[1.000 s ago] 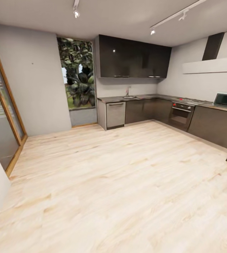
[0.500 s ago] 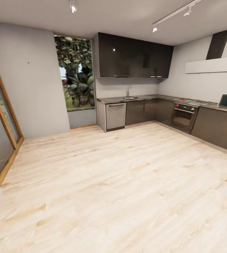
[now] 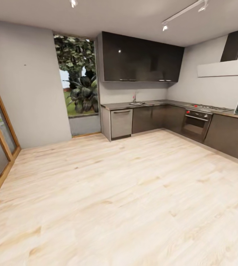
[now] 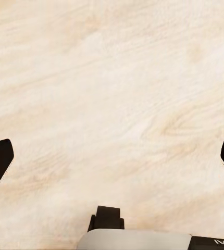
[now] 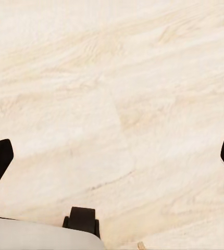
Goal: Pick up the poster from the kitchen countertop and hang it on one of the wall nails in the kitchen.
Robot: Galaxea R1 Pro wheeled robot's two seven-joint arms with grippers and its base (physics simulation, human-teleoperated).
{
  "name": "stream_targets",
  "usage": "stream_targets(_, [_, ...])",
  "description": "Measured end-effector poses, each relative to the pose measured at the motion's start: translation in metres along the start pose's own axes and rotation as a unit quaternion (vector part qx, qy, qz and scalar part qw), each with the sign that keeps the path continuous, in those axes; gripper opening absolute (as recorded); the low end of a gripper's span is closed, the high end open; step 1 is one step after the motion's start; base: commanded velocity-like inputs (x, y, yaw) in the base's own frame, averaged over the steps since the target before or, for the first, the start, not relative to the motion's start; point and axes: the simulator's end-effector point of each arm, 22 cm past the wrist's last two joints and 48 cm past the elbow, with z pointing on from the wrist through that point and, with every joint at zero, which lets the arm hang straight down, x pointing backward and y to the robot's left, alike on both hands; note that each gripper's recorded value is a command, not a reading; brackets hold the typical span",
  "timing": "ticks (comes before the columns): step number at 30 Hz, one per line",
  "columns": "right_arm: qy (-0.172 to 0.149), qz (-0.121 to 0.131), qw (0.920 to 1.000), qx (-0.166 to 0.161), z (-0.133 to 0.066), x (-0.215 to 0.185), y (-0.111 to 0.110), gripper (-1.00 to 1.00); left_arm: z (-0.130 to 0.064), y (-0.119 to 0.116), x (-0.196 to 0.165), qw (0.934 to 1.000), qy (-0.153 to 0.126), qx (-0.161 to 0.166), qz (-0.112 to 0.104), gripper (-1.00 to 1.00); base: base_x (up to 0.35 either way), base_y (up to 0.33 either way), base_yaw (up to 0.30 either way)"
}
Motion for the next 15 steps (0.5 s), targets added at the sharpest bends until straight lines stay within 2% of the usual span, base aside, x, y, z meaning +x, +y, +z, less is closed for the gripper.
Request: stream_targets(15, [0.0,0.0,1.0,0.0,0.0,0.0,0.0,1.0,0.0,0.0,0.0,1.0,0.0,0.0,0.0,1.0,0.339,0.0,0.0])
